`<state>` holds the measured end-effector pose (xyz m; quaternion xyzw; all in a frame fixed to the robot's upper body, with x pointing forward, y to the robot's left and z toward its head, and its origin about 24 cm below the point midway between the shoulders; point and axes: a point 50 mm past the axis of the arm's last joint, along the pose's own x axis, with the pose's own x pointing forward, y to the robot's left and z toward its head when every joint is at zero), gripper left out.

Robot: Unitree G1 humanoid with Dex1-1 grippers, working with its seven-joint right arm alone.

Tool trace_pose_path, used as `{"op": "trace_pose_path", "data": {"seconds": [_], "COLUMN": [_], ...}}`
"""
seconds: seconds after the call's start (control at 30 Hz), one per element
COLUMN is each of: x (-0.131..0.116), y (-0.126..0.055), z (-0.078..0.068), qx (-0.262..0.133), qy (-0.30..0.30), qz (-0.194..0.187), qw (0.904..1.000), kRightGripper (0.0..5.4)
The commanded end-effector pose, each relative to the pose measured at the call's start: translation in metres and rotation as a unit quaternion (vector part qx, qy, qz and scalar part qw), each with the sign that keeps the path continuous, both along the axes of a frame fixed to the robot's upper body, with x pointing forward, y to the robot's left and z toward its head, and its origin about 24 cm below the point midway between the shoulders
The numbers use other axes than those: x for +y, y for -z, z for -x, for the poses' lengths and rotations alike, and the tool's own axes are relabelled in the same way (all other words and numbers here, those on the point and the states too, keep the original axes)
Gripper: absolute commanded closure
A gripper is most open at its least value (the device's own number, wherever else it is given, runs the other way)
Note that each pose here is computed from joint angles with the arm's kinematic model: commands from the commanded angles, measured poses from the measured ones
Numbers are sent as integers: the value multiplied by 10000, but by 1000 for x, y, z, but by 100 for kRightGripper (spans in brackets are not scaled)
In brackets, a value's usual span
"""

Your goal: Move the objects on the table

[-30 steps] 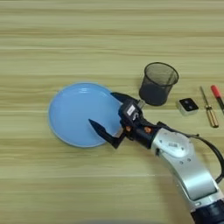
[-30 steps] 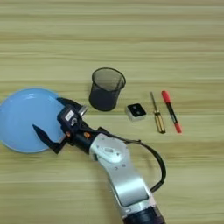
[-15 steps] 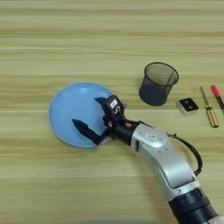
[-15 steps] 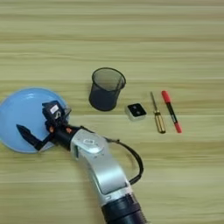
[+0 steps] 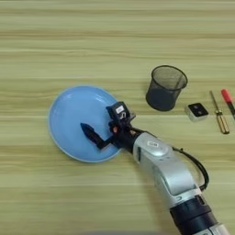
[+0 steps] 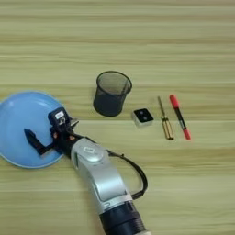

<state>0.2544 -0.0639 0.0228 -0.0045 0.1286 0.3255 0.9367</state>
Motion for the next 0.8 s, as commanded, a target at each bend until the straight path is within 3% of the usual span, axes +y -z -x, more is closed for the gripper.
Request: {"op": "trace_pose_path", "data": {"seconds": [0.03,0.23,0.47,0.8], "x": [-1,-8,-21,-34], "y": [-12,-13,-6,0], "z": [-11,-17,-29,-47], "qx": [-429,-730,-808,-958], "qy": [155,271,583,852], "qz": [77,384,729,932], "qw": [9989,9962,9923,9874], "kRightGripper": [6,6,6,6]}}
